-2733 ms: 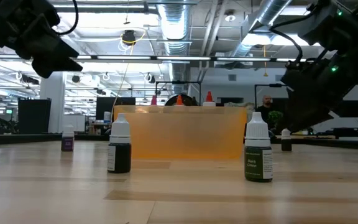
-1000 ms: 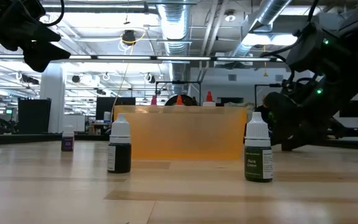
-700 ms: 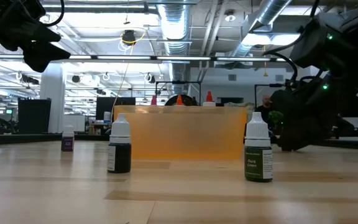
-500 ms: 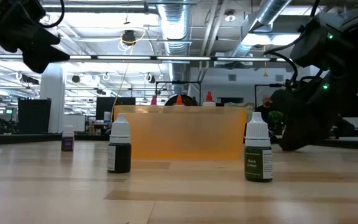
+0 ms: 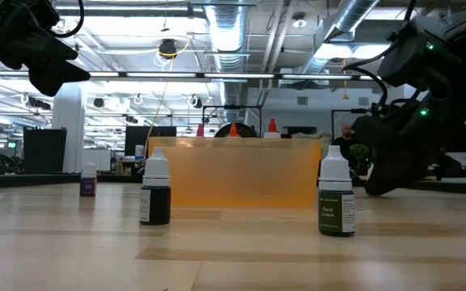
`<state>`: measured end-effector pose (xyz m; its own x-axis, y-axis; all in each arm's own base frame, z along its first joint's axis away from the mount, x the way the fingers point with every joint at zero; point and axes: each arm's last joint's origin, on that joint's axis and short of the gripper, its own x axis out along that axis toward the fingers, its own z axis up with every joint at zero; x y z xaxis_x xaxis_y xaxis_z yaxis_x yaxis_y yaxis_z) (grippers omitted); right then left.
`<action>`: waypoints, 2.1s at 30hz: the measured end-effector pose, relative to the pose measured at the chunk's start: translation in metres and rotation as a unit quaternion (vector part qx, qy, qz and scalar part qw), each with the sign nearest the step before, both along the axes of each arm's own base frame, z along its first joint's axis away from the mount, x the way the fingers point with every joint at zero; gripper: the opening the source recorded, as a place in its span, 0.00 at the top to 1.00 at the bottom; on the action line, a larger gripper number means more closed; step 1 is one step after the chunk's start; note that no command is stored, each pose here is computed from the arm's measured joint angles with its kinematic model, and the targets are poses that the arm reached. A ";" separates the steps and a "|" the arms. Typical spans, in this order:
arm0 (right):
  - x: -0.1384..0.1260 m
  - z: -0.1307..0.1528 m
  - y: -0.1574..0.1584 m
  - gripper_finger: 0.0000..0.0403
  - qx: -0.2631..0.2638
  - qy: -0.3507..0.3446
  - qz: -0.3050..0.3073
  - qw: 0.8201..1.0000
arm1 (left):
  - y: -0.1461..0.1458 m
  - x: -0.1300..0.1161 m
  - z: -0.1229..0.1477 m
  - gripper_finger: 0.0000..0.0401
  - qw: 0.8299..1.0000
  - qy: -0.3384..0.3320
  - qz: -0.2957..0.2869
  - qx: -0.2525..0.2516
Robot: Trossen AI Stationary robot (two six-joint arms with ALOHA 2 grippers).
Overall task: Pick & Place food coloring
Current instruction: Put the small light green food coloring bottle into the bin
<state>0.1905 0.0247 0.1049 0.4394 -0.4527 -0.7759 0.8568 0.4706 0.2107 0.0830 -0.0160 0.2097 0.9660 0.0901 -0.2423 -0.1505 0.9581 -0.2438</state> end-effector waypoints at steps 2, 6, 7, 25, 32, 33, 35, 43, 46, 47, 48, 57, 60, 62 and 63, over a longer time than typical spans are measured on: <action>0.000 0.000 0.000 0.85 0.001 -0.001 -0.001 1.000 | 0.000 0.000 0.000 0.43 1.000 0.000 0.000 0.000; 0.000 0.003 0.000 0.85 0.007 -0.008 0.001 1.000 | 0.000 0.000 0.000 0.43 1.000 0.002 0.001 0.001; 0.000 0.004 0.000 0.85 0.008 -0.011 0.002 1.000 | 0.000 0.000 0.000 0.43 1.000 0.002 0.000 0.001; 0.005 0.051 0.004 0.85 0.030 -0.145 0.117 0.982 | 0.001 -0.001 -0.003 0.43 1.000 0.015 0.011 0.002; 0.013 0.079 0.011 0.85 0.046 -0.257 0.220 0.940 | 0.001 -0.001 -0.003 0.43 1.000 0.014 0.016 -0.011; 0.014 0.083 0.011 0.85 0.047 -0.273 0.230 0.933 | 0.001 -0.001 -0.003 0.43 1.000 0.014 0.017 -0.011; 0.017 0.090 0.013 0.85 0.047 -0.308 0.252 0.916 | 0.001 -0.001 -0.003 0.43 1.000 0.014 0.018 -0.013; 0.022 0.111 0.017 0.85 0.047 -0.407 0.304 0.860 | 0.001 -0.001 -0.003 0.43 0.999 0.013 0.022 -0.024; 0.022 0.114 0.018 0.85 0.041 -0.415 0.311 0.854 | 0.001 -0.001 -0.003 0.43 0.999 0.012 0.022 -0.025; 0.022 0.114 0.018 0.85 0.041 -0.415 0.312 0.854 | 0.001 -0.001 -0.003 0.43 0.999 0.013 0.022 -0.026; 0.023 0.114 0.018 0.85 0.041 -0.416 0.312 0.853 | 0.001 -0.001 -0.003 0.43 0.999 0.012 0.022 -0.026; 0.045 0.126 0.024 0.85 0.018 -0.411 0.329 0.850 | 0.001 -0.001 -0.003 0.43 0.999 0.013 0.022 -0.025; 0.065 0.127 0.030 0.85 -0.002 -0.380 0.345 0.858 | 0.001 -0.001 -0.003 0.43 0.999 0.013 0.022 -0.025; 0.080 0.127 0.033 0.85 -0.007 -0.359 0.351 0.865 | 0.001 -0.001 -0.003 0.43 0.999 0.013 0.023 -0.025; 0.087 0.127 0.034 0.85 -0.008 -0.346 0.351 0.870 | 0.001 -0.001 -0.003 0.43 0.999 0.013 0.023 -0.025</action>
